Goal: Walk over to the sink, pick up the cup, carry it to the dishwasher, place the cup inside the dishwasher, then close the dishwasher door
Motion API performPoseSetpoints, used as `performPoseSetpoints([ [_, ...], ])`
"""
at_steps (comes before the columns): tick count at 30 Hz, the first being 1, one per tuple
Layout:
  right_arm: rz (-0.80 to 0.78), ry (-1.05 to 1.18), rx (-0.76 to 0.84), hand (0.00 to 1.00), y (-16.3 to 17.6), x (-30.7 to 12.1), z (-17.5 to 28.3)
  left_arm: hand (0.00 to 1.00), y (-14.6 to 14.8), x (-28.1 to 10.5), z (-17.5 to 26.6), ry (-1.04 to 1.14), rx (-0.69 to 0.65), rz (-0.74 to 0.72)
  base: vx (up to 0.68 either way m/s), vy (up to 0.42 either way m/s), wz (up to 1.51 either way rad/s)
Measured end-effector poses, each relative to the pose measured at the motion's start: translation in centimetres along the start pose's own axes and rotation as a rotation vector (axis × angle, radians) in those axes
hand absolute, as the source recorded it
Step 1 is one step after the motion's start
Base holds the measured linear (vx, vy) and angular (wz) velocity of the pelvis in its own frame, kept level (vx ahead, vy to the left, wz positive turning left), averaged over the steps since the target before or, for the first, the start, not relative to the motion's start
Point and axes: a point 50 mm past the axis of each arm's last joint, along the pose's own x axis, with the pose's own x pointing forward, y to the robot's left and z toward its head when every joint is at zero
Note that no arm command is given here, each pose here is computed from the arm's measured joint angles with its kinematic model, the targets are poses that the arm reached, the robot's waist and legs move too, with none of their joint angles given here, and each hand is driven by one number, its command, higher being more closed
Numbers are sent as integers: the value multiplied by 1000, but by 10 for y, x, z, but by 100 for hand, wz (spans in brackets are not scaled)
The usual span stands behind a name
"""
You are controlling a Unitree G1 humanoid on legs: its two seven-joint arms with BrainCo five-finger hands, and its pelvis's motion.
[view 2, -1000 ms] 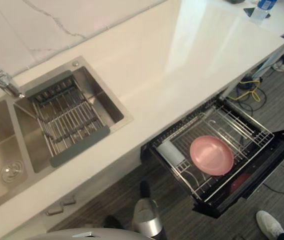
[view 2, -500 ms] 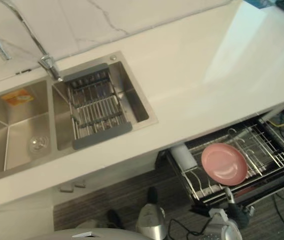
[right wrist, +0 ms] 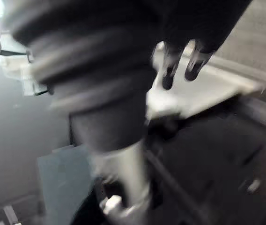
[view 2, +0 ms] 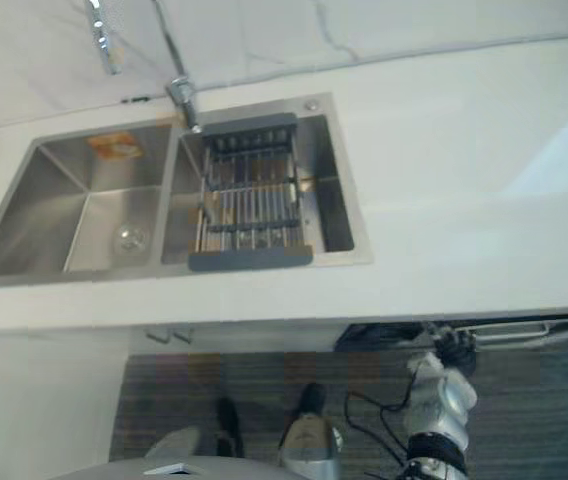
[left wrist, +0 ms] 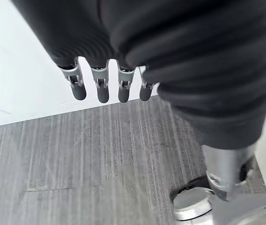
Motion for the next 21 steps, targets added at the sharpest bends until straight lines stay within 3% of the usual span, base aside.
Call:
performPoseSetpoints([
  [6,103,-134,164,0,34,-2,16,0,1,-3,37,-125,-97,-25,-124,-75,9],
  [8,148,-190,185,0,50,-4,32,0,-17,-4,45,-149,-149,-86,-94,-133,-12],
  [11,158,-119,112,0,49,-19,8,0,-28,-8,63,-198,-282,-161,-45,-117,59],
  [14,206,153,-153,0,25,-62,-64,0,-30,-7,56,-174,-456,-216,-21,-141,57],
  [16,152,333,-203,0,4,-94,-108,0,-29,-7,52,-178,-546,-255,5,-90,48],
  [21,-25,499,-326,0,-57,-125,-136,0,-22,-14,60,-276,-698,-366,40,54,4],
])
